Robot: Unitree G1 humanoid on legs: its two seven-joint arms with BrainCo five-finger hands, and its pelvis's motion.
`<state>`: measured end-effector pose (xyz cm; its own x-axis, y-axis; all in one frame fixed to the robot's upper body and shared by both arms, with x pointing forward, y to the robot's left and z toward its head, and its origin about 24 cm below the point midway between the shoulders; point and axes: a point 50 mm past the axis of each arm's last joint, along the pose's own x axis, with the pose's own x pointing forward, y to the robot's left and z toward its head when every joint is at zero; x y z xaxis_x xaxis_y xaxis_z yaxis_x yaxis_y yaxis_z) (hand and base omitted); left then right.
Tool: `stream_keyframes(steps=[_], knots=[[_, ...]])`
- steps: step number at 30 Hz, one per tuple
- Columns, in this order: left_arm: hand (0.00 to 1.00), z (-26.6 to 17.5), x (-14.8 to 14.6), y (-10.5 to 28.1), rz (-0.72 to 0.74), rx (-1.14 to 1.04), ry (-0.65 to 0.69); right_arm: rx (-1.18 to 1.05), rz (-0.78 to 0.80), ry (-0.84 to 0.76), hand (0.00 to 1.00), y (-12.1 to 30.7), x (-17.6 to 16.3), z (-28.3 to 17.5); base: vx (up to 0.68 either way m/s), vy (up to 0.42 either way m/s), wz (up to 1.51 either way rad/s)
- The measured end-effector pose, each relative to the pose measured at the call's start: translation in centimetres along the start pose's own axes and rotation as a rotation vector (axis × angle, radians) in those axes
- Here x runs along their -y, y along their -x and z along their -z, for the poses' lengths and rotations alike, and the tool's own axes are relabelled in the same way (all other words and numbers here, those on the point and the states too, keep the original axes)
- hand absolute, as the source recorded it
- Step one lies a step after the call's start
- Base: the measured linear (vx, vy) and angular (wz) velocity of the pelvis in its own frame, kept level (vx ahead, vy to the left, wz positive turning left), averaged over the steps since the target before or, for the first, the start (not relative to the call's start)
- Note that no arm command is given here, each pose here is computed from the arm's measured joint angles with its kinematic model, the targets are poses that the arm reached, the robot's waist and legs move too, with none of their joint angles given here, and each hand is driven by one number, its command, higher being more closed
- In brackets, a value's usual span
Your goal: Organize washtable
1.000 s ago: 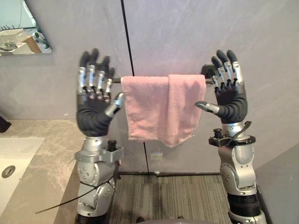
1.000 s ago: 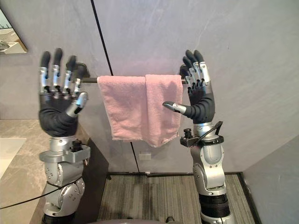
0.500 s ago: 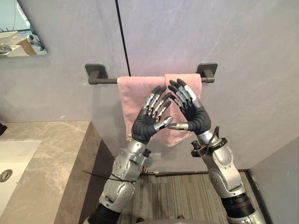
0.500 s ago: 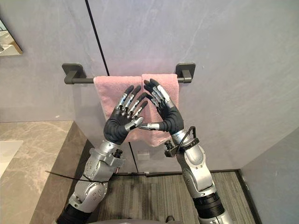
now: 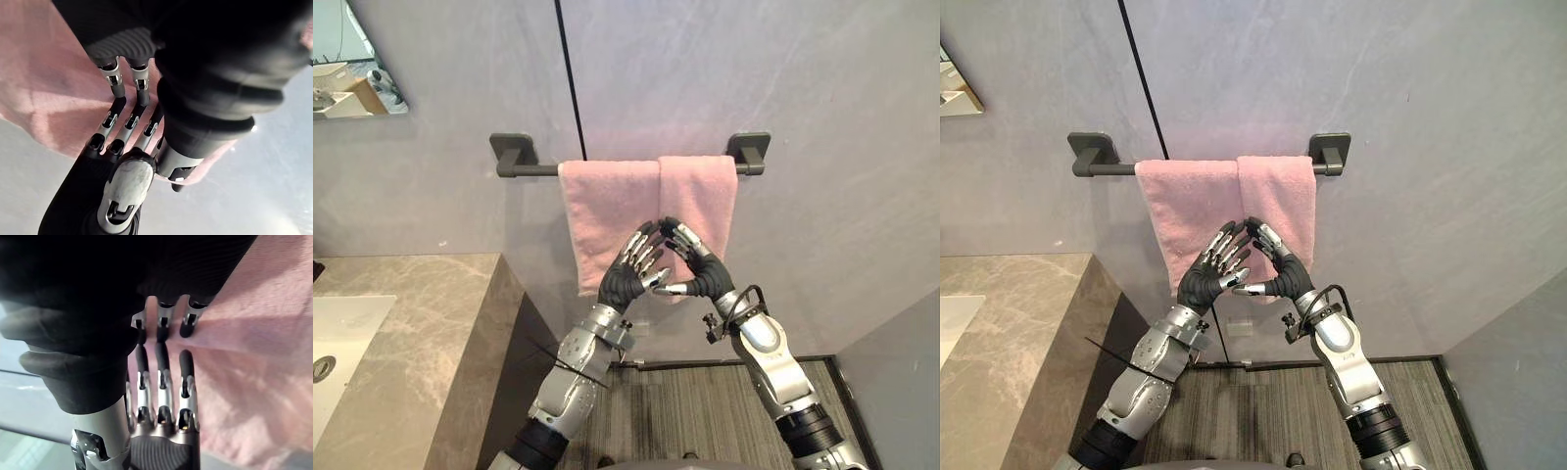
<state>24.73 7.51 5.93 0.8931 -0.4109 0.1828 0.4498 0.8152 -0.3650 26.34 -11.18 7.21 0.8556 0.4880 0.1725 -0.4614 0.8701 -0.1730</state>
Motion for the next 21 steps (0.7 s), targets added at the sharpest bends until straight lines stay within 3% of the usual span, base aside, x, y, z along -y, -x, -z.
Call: stream_keyframes(steps=[12,21], knots=[[0.00,0.8,-2.5,-0.8,-0.109,-0.063,-0.090,-0.144,0.032,0.066,0.00,0.2,0.4,2.6,0.00,0.000,0.00],[0.00,-0.1,-5.4,-0.3,-0.262,-0.041,-0.125,-0.155,0.302,0.046,0.00,1.3,4.5,2.8,-0.02,-0.008,0.01]])
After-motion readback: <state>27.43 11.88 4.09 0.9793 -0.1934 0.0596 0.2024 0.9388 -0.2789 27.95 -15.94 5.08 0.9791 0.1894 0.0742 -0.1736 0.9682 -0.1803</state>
